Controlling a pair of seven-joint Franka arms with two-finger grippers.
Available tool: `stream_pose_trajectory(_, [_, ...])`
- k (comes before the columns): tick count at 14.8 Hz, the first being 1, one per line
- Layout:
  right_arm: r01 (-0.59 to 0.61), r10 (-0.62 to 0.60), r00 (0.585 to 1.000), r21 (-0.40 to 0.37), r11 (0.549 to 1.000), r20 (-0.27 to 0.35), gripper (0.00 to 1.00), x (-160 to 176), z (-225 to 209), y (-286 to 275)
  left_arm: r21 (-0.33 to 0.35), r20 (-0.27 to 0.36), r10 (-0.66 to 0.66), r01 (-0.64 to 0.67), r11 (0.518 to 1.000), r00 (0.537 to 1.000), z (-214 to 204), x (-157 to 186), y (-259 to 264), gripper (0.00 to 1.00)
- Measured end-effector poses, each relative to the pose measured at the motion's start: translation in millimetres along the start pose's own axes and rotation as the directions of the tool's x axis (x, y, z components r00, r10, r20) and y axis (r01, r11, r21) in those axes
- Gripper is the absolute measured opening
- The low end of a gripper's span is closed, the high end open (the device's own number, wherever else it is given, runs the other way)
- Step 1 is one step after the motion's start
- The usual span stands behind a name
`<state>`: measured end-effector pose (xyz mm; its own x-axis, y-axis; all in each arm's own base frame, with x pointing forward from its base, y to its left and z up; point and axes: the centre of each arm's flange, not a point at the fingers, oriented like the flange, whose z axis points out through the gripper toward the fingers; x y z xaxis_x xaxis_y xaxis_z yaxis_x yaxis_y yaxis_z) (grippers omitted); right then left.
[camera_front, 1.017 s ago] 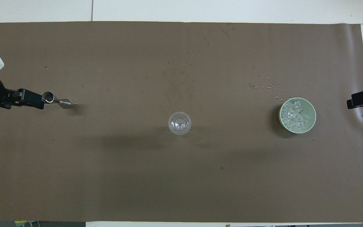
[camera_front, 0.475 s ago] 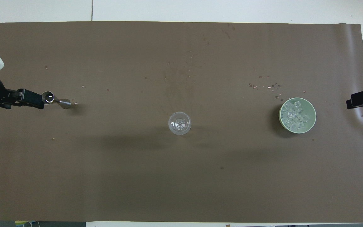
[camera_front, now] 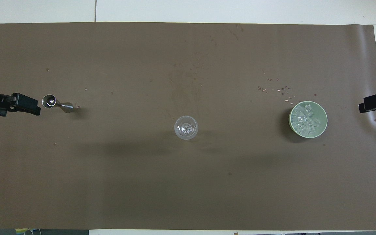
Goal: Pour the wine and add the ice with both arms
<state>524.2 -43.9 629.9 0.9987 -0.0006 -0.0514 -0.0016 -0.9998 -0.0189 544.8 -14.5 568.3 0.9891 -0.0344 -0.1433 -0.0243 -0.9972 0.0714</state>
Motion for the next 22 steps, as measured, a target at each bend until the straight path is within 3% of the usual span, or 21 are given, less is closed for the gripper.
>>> stream_pose_trajectory(2, [0.000, 0.000, 1.000, 0.000, 1.000, 0.000, 1.00, 0.0, 0.0, 0.0, -0.068, 0.043, -0.149, 0.152, 0.986, 0.988, -4.3, 18.7, -14.0, 1.00])
stream_pose_trajectory(4, [0.000, 0.000, 1.000, 0.000, 1.000, 0.000, 1.00, 0.0, 0.0, 0.0, -0.135, 0.090, -0.339, 0.349, 0.927, 0.936, -0.5, 43.6, -28.9, 1.00])
stream_pose_trajectory(6, [0.000, 0.000, 1.000, 0.000, 1.000, 0.000, 1.00, 0.0, 0.0, 0.1, -0.174, 0.163, -0.531, 0.554, 0.814, 0.832, 13.7, 63.6, -48.4, 1.00])
stream_pose_trajectory(8, [0.000, 0.000, 1.000, 0.000, 1.000, 0.000, 1.00, 0.0, 0.0, 0.1, -0.197, 0.265, -0.690, 0.739, 0.645, 0.673, 29.2, 78.7, -68.8, 1.00])
stream_pose_trajectory(9, [0.000, 0.000, 1.000, 0.000, 1.000, 0.000, 1.00, 0.0, 0.0, 0.1, -0.198, 0.302, -0.728, 0.788, 0.583, 0.615, 37.7, 83.9, -81.2, 1.00])
stream_pose_trajectory(14, [0.000, 0.000, 1.000, 0.000, 1.000, 0.000, 1.00, 0.0, 0.0, 0.1, -0.166, 0.381, -0.813, 0.897, 0.409, 0.441, 71.3, 101.5, -111.4, 1.00])
stream_pose_trajectory(19, [0.000, 0.000, 1.000, 0.000, 1.000, 0.000, 1.00, 0.0, 0.0, 0.1, -0.169, 0.386, -0.841, 0.925, 0.341, 0.381, 98.3, 115.6, -134.4, 1.00])
stream_pose_trajectory(22, [0.000, 0.000, 1.000, 0.000, 1.000, 0.000, 1.00, 0.0, 0.0, 0.1, -0.179, 0.450, -0.834, 0.947, 0.265, 0.319, 130.8, 127.1, -158.0, 1.00])
